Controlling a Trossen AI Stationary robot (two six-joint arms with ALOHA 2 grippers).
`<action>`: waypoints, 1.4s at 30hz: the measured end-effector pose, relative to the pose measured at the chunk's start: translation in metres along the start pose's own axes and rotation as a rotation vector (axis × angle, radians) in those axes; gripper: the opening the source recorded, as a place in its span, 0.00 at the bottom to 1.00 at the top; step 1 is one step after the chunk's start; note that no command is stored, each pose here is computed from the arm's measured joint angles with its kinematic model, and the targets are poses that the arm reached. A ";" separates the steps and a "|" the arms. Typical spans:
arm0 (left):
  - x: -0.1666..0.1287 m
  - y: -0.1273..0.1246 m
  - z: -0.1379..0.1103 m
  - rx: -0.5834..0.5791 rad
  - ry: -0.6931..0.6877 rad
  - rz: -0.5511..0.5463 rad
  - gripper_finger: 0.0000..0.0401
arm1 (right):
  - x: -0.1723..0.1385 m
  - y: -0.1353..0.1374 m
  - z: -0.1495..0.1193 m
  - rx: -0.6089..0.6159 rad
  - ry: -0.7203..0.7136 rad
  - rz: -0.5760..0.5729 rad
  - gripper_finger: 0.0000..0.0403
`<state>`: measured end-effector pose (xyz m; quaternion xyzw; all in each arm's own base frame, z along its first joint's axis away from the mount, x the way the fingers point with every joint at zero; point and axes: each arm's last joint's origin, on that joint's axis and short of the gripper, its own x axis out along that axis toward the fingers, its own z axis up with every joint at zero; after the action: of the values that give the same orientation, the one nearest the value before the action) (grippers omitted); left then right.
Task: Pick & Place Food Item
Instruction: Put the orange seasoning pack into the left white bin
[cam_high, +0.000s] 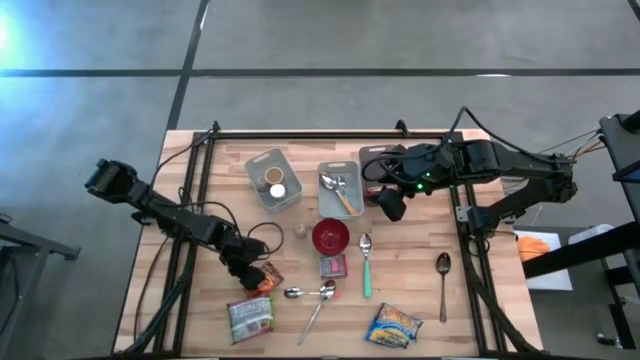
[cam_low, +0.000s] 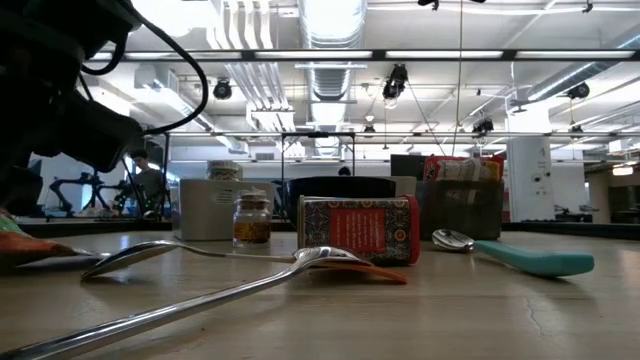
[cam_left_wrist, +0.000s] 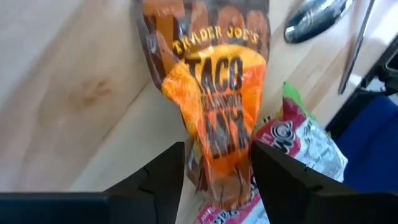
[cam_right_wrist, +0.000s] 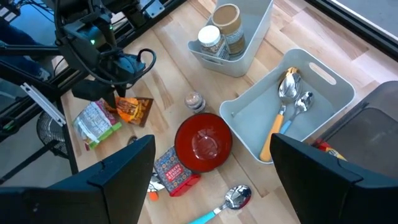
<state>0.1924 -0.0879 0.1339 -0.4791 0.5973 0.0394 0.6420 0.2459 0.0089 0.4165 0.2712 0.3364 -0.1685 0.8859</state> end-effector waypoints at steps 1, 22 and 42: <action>0.000 0.000 0.000 0.001 -0.010 0.003 0.47 | 0.000 0.000 0.000 -0.001 0.000 0.000 0.78; 0.015 0.002 0.005 0.011 0.006 0.018 0.31 | 0.000 0.000 0.000 0.002 0.000 0.000 0.78; -0.054 -0.024 0.017 0.036 -0.458 -0.176 0.04 | 0.001 0.000 0.001 0.086 -0.027 -0.017 0.78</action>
<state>0.2041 -0.0616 0.1882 -0.4963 0.3927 0.0804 0.7701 0.2469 0.0081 0.4160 0.3037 0.3190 -0.1938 0.8766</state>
